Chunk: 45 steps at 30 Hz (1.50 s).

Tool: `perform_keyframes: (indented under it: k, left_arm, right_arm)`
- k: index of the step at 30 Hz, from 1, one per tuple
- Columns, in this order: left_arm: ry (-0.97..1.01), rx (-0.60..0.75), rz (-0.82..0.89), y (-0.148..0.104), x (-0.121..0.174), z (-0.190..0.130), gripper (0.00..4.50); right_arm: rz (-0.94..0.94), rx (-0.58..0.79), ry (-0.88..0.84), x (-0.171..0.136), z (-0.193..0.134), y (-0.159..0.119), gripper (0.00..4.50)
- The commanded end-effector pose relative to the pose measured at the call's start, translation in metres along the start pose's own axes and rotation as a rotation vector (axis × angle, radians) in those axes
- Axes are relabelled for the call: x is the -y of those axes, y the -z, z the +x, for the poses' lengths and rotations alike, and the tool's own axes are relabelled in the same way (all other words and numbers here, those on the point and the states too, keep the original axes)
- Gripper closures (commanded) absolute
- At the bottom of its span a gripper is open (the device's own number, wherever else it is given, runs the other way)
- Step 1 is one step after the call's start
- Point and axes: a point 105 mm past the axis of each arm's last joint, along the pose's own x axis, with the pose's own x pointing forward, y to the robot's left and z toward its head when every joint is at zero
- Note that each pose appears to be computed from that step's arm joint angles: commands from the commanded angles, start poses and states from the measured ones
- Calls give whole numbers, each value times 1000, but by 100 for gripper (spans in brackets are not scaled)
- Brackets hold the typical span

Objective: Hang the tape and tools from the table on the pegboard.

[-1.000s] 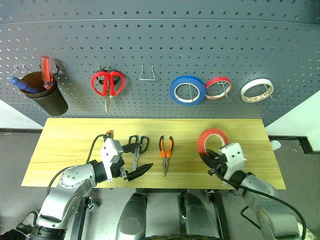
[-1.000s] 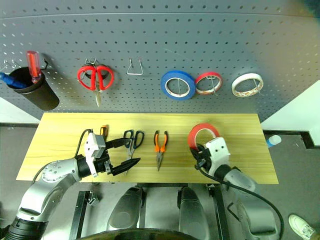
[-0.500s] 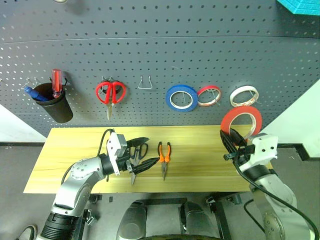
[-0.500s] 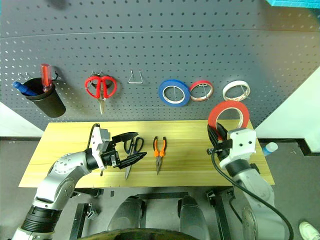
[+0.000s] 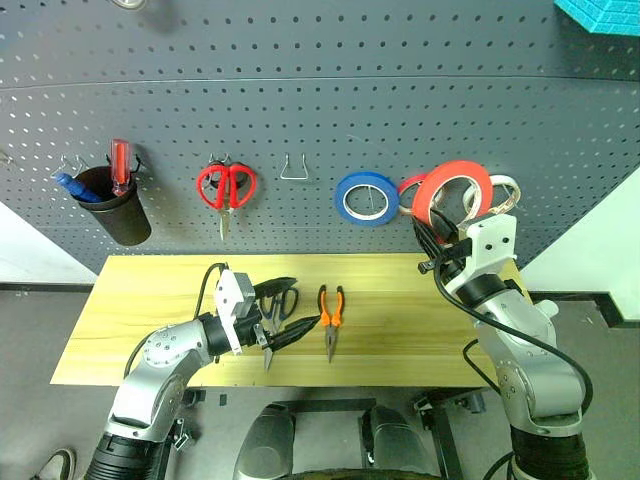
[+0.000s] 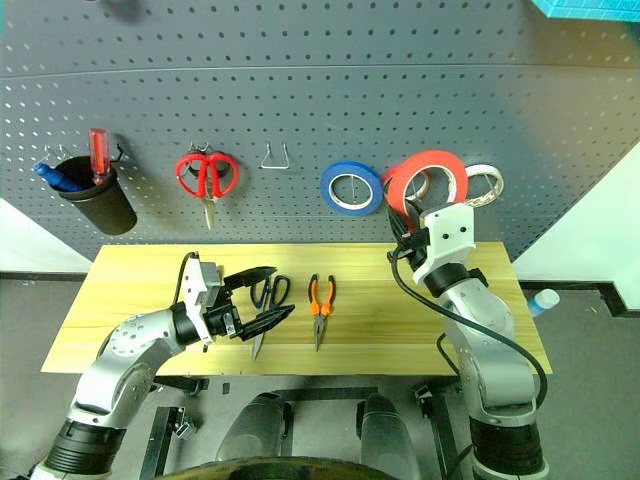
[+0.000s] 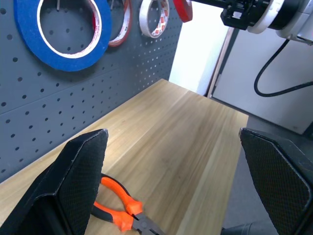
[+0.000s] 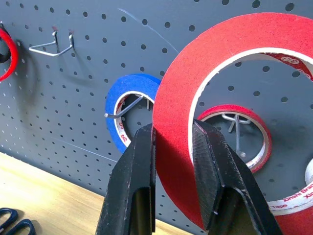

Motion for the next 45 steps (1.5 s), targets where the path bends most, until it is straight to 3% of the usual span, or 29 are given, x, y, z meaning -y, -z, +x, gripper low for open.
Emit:
perform_keyframes:
  k: [1, 23, 45]
  left_arm:
    - [-5, 24, 45, -11, 2, -2, 0]
    - [-19, 14, 56, -16, 5, -8, 0]
    - [-51, 90, 97, -41, 0, -3, 0]
  right_arm:
    - [-10, 42, -6, -1, 1, -10, 382]
    - [18, 54, -6, -2, 33, 4, 382]
    - [16, 34, -28, -8, 57, 22, 382]
